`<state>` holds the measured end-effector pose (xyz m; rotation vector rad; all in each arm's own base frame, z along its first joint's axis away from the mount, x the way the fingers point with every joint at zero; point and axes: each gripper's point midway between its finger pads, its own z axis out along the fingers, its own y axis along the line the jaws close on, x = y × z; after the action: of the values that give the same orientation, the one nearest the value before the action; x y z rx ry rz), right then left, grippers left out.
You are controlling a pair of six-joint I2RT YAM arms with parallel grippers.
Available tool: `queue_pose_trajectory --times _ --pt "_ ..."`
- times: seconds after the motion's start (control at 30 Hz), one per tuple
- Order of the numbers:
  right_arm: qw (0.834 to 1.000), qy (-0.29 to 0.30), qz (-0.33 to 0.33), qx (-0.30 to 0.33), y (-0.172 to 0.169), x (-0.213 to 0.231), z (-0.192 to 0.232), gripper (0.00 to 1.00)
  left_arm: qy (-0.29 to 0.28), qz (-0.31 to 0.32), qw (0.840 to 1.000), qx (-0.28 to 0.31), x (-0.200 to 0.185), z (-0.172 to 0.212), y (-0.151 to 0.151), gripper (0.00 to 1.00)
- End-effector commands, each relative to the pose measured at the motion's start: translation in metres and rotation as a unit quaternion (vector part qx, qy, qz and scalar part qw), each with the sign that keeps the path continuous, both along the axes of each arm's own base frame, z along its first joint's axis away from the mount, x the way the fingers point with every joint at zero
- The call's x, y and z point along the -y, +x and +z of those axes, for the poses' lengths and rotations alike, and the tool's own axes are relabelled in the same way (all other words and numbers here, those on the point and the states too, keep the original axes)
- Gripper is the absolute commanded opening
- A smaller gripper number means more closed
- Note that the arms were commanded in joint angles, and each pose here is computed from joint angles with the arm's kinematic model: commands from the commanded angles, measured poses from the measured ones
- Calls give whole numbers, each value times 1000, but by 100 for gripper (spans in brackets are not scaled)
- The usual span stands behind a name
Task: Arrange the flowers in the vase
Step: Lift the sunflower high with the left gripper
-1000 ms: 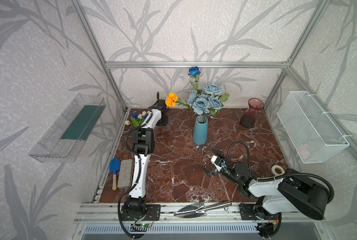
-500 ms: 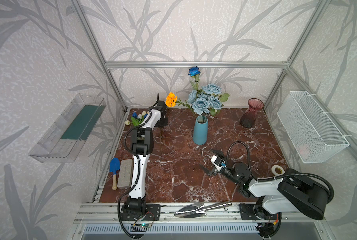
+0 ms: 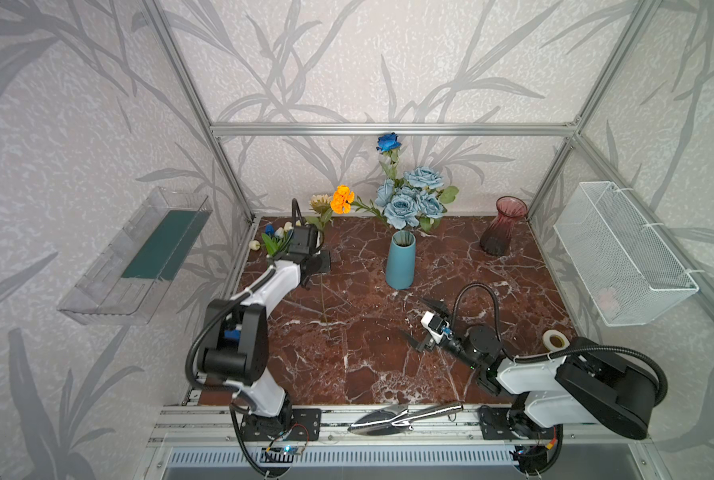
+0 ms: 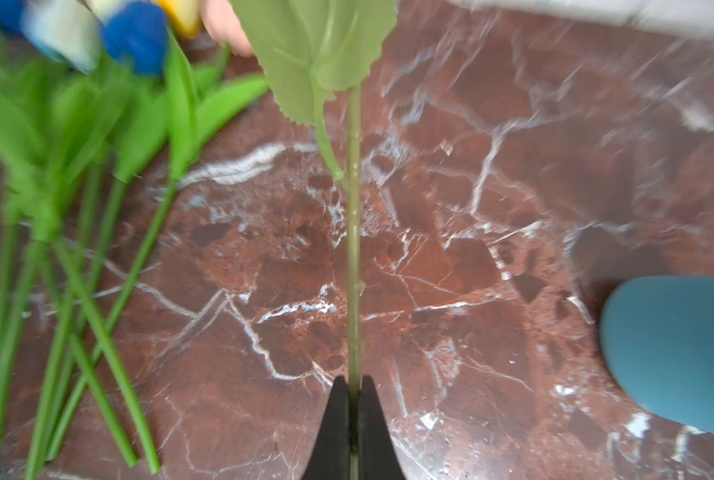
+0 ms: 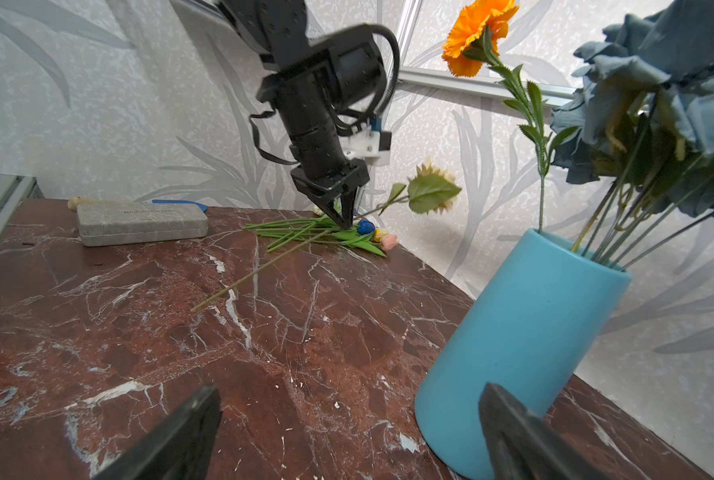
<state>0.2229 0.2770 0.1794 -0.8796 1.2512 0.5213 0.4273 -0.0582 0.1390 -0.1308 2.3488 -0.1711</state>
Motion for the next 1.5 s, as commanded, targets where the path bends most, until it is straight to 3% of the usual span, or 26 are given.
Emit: queue_pose_trajectory --times 0.0,0.2,0.37,0.5,0.57,0.67,0.97,1.17,1.37,1.47 --pt "1000 10 -1 10 0 -1 5 98 -38 33 982 183 -6 79 5 0" --pt "1000 1 1 9 1 -5 1 97 -27 31 930 366 -8 171 -41 0" --pt "1000 -3 -6 17 3 -4 2 97 -2 -15 873 488 9 235 -91 0" --pt "1000 -6 -4 17 3 -6 1 97 -12 -132 830 542 54 268 -128 0" --pt "1000 -7 -1 17 3 -8 0 97 -23 -221 796 564 85 280 -152 0" --pt "1000 -8 2 16 3 -9 -1 97 -59 -299 758 576 111 294 -175 0" --pt "1000 -18 10 17 1 -15 -6 97 -177 -373 668 619 156 329 -173 0" --pt "1000 -19 8 23 -2 -13 -4 97 -206 -389 639 630 175 344 -151 0" --pt "1000 -13 2 28 -3 -8 1 97 -203 -394 627 641 187 360 -137 0" --pt "1000 -12 3 28 -4 -8 1 97 -180 -387 629 650 192 361 -129 0"
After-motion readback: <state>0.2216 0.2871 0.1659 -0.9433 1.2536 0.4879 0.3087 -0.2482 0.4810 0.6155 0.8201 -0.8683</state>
